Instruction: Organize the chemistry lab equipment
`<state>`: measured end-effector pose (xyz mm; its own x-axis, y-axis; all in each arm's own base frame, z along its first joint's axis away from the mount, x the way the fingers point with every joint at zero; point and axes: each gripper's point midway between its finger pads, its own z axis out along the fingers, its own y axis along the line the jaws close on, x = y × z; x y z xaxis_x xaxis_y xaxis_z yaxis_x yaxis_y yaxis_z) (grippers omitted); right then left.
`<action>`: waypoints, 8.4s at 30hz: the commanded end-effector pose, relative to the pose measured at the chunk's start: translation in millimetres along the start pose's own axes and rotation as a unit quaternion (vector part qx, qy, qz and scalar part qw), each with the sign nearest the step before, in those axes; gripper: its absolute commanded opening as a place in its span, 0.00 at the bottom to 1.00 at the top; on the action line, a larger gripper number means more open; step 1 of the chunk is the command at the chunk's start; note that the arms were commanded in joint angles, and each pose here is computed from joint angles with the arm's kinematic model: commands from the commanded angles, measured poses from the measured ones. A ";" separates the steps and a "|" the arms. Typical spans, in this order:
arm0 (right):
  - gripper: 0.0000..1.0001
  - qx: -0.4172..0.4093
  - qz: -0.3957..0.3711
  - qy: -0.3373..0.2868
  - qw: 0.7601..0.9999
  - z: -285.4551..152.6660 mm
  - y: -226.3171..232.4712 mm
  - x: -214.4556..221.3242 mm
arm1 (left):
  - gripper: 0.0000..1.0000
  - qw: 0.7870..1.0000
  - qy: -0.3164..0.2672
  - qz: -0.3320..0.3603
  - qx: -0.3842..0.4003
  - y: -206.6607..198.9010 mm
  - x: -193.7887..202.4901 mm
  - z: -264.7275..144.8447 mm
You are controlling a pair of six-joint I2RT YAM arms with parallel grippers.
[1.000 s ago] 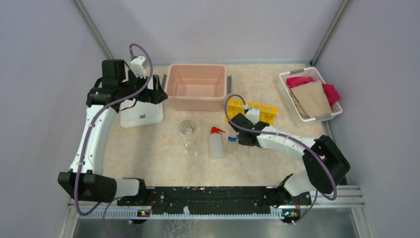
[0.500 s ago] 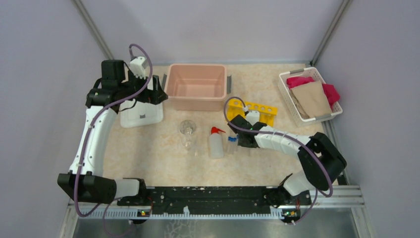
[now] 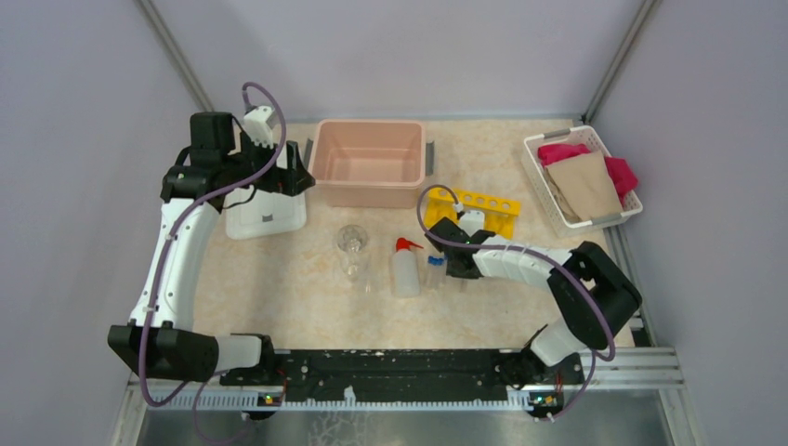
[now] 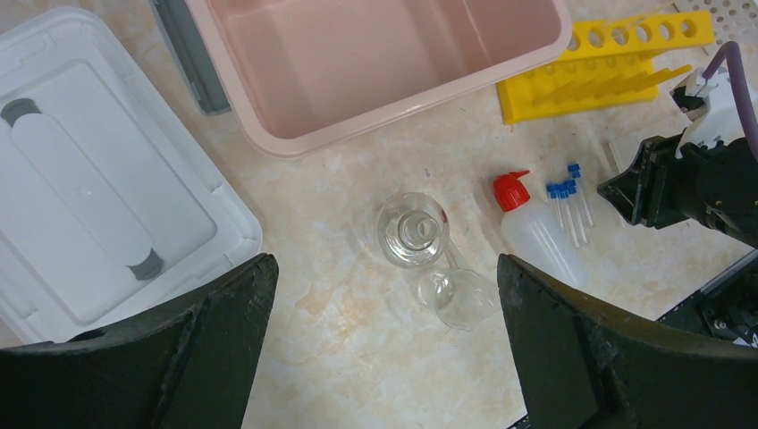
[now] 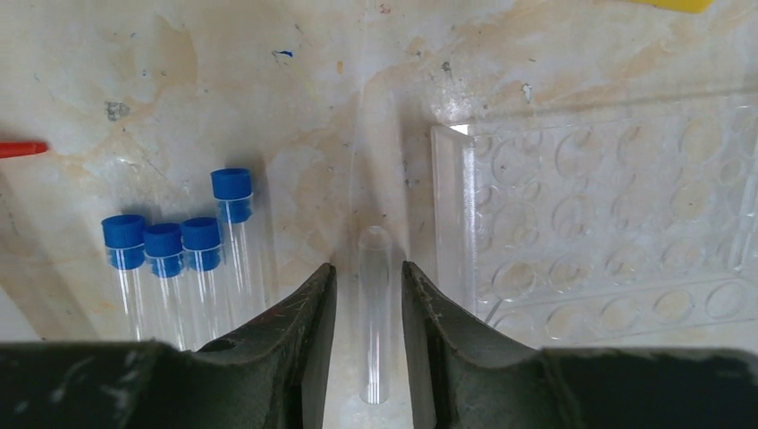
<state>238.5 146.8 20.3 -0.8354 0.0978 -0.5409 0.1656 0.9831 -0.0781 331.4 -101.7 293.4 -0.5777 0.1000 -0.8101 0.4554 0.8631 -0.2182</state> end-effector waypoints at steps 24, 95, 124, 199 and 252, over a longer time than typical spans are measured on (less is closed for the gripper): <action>0.00 -0.331 0.096 -0.264 0.901 -207.1 89.5 -159.3 | 0.99 0.987 -0.042 0.054 0.147 -66.9 -10.4 -11.7; 0.42 -0.482 0.074 -0.161 0.858 -315.3 163.9 -208.4 | 0.19 0.938 -0.005 0.178 0.299 -130.2 54.1 -1.9; 0.26 -0.531 -0.001 -0.048 0.846 -294.2 225.8 -170.3 | 0.17 0.937 -0.008 0.182 0.300 -136.0 50.5 3.8; 0.00 -0.045 0.040 -0.138 0.989 -48.8 -33.0 -180.8 | 0.99 0.996 0.029 0.077 0.042 -41.0 42.1 38.8; 0.00 -0.041 0.052 -0.153 0.986 -39.1 -30.0 -186.1 | 0.99 0.996 0.022 0.074 0.046 -40.8 40.4 38.3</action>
<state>357.9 105.4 150.0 -0.6581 0.1363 -0.7405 0.1655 0.9856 0.0343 315.8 -151.0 238.0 -0.5529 0.2689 -0.7887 0.5925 0.7924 -0.1451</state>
